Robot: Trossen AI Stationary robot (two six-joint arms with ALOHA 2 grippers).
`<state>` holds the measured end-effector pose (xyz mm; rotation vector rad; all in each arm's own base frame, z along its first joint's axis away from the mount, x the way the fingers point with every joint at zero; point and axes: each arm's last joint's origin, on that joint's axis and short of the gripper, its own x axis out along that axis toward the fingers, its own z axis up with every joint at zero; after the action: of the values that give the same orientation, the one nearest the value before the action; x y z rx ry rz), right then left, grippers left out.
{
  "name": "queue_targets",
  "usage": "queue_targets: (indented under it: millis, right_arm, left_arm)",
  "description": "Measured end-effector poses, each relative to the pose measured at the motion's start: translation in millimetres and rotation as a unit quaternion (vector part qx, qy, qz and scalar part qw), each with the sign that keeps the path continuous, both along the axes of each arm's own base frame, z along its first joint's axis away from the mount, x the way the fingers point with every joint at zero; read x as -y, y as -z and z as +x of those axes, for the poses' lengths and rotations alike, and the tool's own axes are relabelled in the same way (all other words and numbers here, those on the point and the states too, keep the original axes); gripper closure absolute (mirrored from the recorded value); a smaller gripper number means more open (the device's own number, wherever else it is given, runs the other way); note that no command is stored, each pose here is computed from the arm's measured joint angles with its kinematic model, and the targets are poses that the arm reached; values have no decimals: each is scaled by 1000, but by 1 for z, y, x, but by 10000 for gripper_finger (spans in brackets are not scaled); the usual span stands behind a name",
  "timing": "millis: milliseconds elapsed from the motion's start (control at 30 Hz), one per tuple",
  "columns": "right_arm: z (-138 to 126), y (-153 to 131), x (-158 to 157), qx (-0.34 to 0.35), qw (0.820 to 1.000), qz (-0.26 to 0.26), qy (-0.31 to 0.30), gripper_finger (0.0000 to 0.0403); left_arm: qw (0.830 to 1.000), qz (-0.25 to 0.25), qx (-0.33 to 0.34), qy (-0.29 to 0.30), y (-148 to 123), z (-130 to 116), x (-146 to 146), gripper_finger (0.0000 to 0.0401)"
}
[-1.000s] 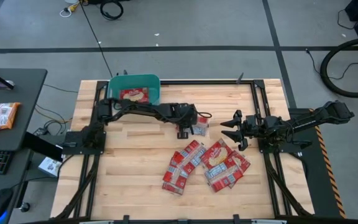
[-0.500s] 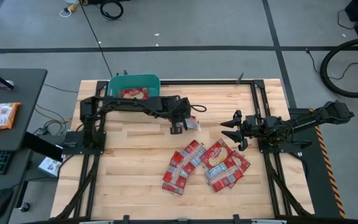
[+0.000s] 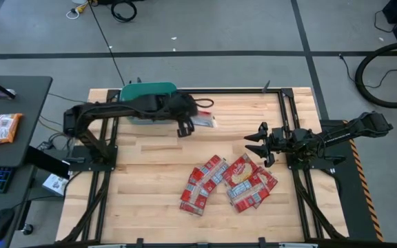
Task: Sort popcorn bags into baskets
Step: Put the popcorn sachet into the bin
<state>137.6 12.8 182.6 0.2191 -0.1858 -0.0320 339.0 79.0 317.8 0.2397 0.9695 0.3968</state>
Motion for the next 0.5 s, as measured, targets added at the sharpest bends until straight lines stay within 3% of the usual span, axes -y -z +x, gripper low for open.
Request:
queue_targets:
  millis: [200, 500]
  right_arm:
    - [0, 2, -3, -10, 1000, -1, -10, 214]
    - [0, 2, -5, -10, 1000, 1, -9, 214]
  left_arm:
    - [999, 29, -26, -36, 0, -32, -13, 401]
    - [994, 67, 15, -89, 16, -99, -34, 401]
